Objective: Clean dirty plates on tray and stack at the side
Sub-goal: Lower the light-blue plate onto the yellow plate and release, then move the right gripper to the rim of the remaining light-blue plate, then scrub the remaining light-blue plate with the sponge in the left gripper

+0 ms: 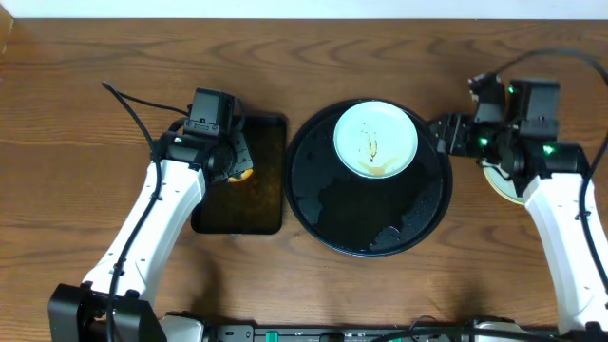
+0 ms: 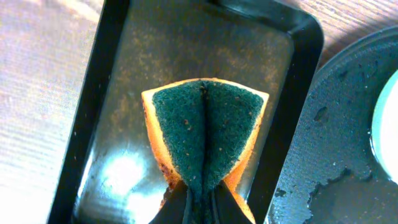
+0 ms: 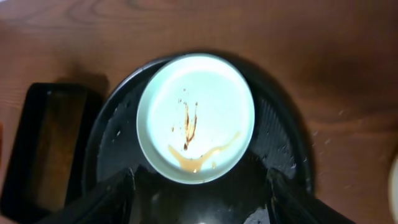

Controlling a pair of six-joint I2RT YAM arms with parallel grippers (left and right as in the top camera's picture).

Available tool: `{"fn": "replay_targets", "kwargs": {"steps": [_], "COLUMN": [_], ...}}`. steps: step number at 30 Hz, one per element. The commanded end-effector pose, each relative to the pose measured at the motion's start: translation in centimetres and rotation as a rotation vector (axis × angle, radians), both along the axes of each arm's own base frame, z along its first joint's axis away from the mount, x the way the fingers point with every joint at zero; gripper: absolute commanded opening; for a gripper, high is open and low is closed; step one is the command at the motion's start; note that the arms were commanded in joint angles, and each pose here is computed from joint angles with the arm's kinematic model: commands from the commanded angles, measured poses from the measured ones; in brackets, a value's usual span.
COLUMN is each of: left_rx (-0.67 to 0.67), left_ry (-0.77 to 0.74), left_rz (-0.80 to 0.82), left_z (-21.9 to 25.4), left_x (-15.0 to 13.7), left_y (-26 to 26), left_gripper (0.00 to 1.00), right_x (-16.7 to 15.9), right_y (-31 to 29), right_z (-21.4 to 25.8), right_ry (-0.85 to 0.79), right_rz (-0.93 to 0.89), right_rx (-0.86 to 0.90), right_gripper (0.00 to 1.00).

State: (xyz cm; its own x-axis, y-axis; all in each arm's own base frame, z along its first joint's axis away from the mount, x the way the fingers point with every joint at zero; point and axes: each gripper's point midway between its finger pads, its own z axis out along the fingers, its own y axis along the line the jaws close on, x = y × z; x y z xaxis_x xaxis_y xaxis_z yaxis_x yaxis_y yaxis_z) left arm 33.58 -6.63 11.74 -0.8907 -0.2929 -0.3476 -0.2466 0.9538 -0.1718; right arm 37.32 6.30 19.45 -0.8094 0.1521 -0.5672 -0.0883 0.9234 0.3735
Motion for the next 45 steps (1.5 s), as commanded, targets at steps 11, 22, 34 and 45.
{"fn": "replay_targets", "kwargs": {"steps": [11,22,34,45], "left_rx": [0.085,0.063,-0.037,-0.134], "left_ry": [0.018,0.019,-0.001,-0.058], "left_rz": [-0.212,-0.221,-0.303,-0.460], "left_z": [-1.2,-1.2,-0.8,-0.4], "left_x": [0.0,-0.1,-0.3,-0.9], "left_y": [0.1,-0.4,-3.6,-11.6], "left_gripper": [0.08,0.08,0.08,0.08], "right_x": [1.8,2.7,-0.6,-3.3], "right_y": [1.2,1.1,4.7,5.9], "right_z": [-9.5,-17.2,-20.0,-20.2], "right_ry": [0.261,0.418,0.546,0.631], "right_rz": [-0.022,-0.108,-0.005,0.033], "right_rx": [-0.099,-0.080,-0.127,-0.168], "right_gripper": [0.51,0.40,0.01,0.01]}}
